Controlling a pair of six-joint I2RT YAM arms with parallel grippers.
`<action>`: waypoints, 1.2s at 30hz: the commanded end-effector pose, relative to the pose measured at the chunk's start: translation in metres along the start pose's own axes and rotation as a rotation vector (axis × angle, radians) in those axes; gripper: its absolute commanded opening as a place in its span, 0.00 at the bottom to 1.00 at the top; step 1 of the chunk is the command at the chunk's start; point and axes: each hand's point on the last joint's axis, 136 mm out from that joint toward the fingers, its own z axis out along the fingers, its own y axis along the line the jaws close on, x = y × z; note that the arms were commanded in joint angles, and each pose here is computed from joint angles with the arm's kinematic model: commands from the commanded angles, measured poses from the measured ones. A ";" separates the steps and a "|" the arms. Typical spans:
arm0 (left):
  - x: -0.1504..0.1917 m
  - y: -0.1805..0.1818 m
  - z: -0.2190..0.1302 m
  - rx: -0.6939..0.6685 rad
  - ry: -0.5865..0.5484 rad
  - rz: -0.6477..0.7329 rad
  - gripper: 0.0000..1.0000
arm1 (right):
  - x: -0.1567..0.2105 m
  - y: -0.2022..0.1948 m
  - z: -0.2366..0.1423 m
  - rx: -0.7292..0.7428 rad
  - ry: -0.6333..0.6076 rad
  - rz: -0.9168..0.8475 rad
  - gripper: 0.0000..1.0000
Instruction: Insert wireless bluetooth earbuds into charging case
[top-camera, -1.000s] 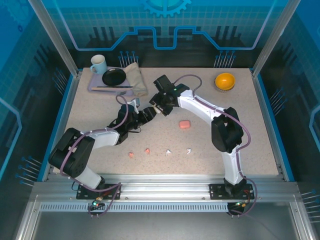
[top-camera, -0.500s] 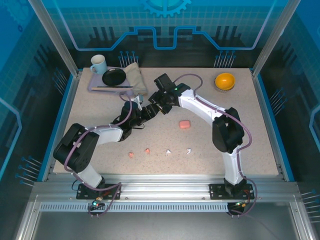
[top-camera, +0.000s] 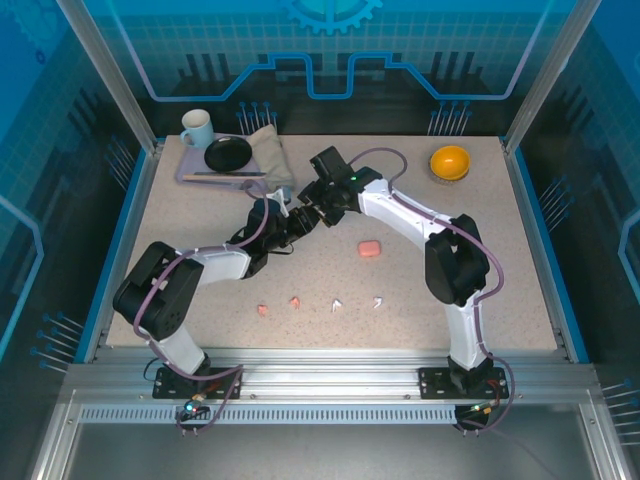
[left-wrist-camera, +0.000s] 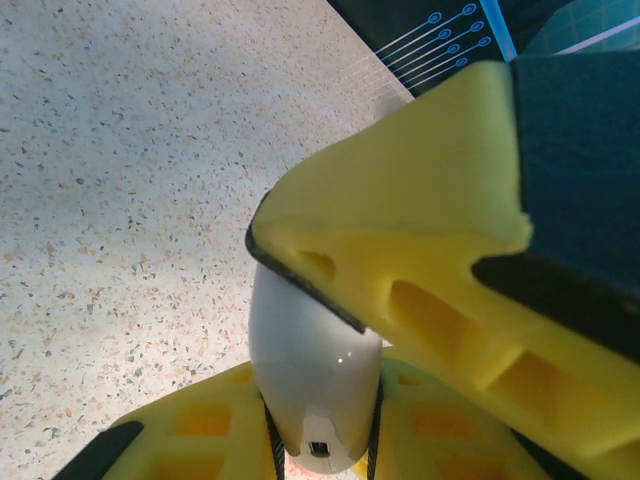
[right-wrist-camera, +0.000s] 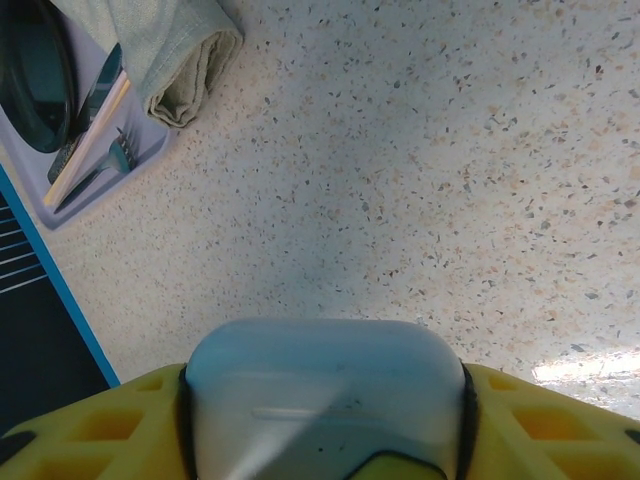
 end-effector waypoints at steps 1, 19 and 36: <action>-0.015 -0.012 0.003 0.020 -0.042 0.022 0.14 | 0.006 0.001 -0.017 -0.011 0.022 0.000 0.60; 0.015 -0.080 -0.047 0.257 0.375 0.243 0.03 | -0.052 -0.011 -0.133 -0.466 -0.102 -0.564 0.88; 0.025 -0.113 -0.071 0.339 0.564 0.309 0.04 | 0.009 -0.017 -0.139 -0.673 0.005 -0.853 0.81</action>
